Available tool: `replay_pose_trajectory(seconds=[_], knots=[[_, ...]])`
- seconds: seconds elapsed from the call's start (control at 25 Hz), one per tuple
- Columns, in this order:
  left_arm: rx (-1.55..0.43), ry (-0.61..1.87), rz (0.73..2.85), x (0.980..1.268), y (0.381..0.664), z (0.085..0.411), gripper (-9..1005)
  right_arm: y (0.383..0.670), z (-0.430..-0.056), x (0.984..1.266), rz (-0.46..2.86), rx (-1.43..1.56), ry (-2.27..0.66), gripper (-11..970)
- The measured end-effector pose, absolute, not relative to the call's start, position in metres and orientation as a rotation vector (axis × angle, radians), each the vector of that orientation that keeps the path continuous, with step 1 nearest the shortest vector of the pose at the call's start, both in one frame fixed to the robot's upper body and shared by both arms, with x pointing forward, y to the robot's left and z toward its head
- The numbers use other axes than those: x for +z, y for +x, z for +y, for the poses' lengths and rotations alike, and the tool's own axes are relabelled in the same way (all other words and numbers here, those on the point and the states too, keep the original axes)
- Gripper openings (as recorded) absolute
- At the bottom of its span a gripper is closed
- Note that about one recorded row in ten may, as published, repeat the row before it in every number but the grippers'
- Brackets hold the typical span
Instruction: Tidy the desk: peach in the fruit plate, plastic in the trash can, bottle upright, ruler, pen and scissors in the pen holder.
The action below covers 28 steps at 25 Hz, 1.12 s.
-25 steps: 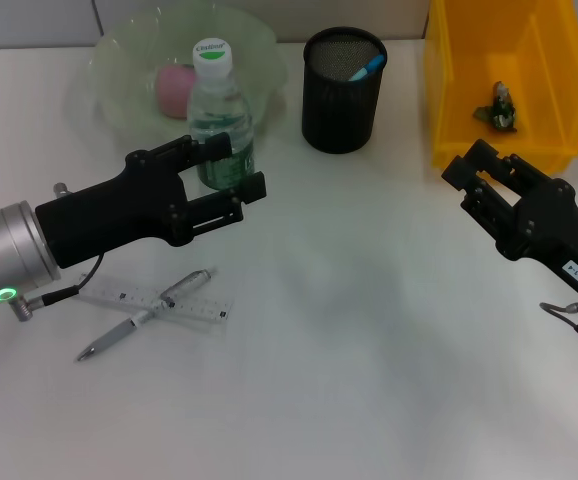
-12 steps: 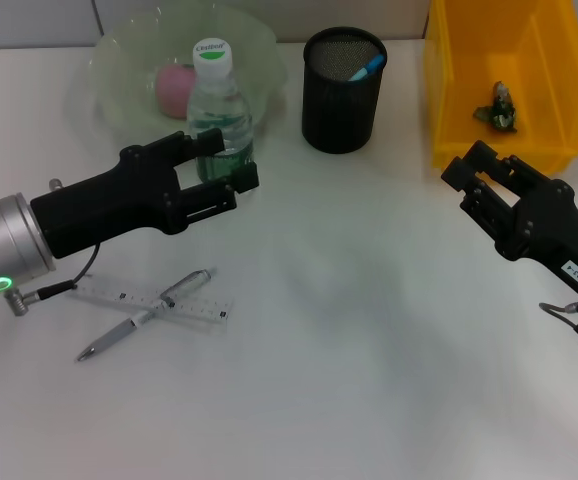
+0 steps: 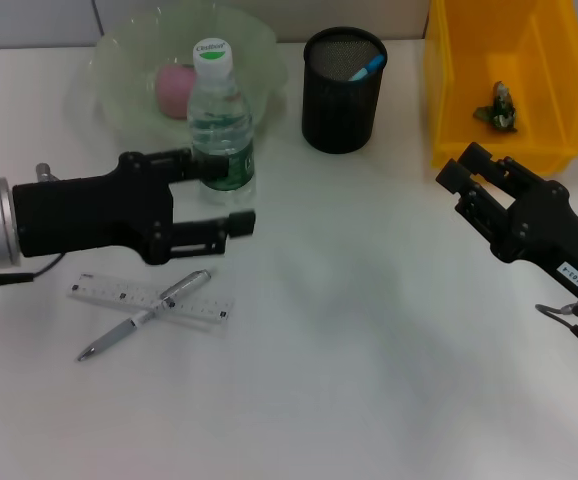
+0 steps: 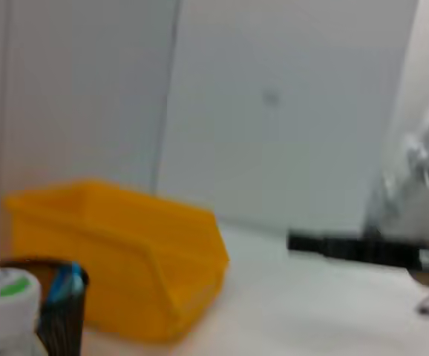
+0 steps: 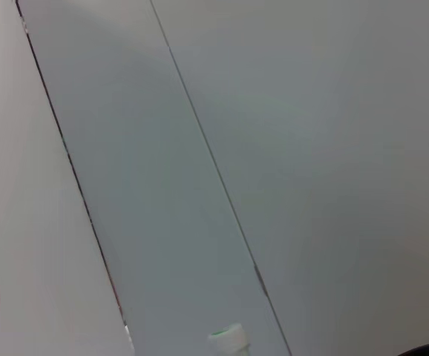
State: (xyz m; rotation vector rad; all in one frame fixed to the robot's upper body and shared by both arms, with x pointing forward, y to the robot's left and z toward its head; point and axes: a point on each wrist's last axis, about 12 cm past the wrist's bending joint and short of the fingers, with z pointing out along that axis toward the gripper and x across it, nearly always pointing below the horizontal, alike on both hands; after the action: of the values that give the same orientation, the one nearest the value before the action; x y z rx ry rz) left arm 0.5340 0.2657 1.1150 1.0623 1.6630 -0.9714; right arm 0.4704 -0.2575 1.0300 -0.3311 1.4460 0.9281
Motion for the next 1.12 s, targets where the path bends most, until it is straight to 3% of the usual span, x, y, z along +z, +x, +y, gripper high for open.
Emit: replay_pose_trajectory(seconds=[0.28,0.44,0.48,0.6,1.12], knots=[[-0.795,1.356,1.872,1.152,0.548,0.245,739,0.473,-0.254,1.030,1.451,0.943,-0.332,428],[-0.774,1.396,1.893,1.154,0.549,0.240,739,0.473,-0.253,1.030,1.452,0.944,-0.331,428],[-0.686,1.577,1.912,1.157,0.549,0.216,739,0.473,-0.253,1.030,1.452,0.944,-0.331,428],[-0.593,1.722,1.861,1.160,0.547,0.193,739,0.472,-0.253,1.029,1.453,0.944,-0.330,428],[-0.401,1.893,1.870,1.156,0.553,0.174,739,0.471,-0.253,1.028,1.458,0.947,-0.323,427]])
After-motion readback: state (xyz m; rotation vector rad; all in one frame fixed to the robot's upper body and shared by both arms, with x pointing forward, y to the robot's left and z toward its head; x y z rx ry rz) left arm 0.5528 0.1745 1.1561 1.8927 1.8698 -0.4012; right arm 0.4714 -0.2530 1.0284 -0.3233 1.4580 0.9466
